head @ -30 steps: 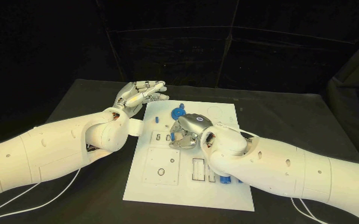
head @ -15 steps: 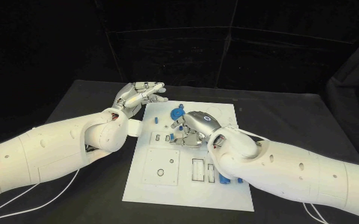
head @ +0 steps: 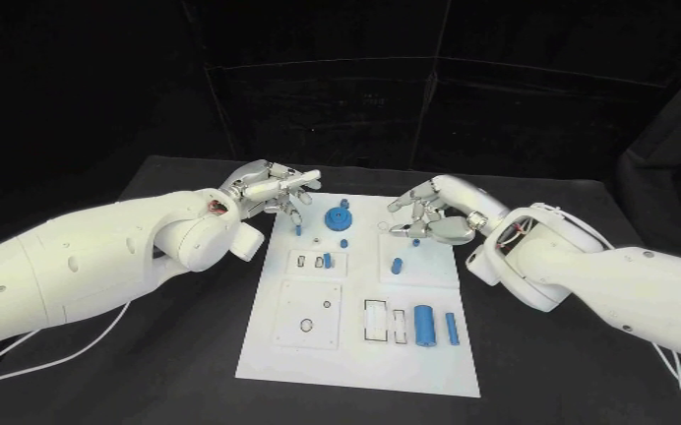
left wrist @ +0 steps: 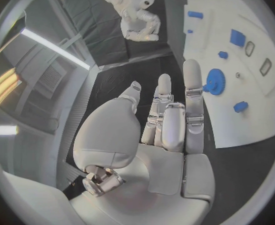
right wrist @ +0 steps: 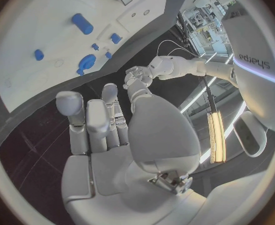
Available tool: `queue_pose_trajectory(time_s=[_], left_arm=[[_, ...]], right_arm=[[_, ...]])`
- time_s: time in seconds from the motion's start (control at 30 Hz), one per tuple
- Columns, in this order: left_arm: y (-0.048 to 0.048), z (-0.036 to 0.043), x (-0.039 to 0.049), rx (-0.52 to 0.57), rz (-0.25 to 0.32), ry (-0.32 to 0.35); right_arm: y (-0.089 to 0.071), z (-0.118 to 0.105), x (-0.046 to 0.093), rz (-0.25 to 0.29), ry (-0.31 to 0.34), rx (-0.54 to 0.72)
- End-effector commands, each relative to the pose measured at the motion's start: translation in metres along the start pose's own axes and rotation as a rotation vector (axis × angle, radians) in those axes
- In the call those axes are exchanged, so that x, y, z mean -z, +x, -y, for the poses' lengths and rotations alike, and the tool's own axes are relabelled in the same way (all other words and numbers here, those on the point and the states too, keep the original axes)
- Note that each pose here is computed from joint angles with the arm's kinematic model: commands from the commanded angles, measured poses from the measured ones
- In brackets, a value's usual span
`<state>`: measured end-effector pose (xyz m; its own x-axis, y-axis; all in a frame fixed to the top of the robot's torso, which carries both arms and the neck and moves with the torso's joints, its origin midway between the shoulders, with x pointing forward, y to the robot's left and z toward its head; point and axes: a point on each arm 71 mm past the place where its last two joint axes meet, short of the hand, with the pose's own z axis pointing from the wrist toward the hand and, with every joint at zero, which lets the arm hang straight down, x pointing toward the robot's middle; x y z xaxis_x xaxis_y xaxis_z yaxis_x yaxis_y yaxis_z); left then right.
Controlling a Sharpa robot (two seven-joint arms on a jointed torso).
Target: Assemble the parts on the task board
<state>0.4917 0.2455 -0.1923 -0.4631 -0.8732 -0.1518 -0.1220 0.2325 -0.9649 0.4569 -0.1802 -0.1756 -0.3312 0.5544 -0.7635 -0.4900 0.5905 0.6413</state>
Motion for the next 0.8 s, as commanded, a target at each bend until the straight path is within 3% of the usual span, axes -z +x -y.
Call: queue_pose_trajectory(time_s=[0.03,0.33,0.57,0.8], left_arm=[[0.0061,-0.0108,-0.0005,-0.372,-0.154,-0.252],[0.0129,-0.0045,-0.0169,-0.679,-0.257,-0.357],[0.0279,-0.0051,-0.0381,-0.817,-0.311,-0.409],[0.0404,-0.0026,-0.0534,-0.869,-0.314,-0.410]], right_arm=[[-0.013,0.007,0.005,0.009,0.033,-0.181],[-0.037,0.026,0.015,0.067,0.093,-0.186],[-0.044,0.033,0.016,0.080,0.116,-0.185],[-0.045,0.036,0.015,0.081,0.130,-0.183]])
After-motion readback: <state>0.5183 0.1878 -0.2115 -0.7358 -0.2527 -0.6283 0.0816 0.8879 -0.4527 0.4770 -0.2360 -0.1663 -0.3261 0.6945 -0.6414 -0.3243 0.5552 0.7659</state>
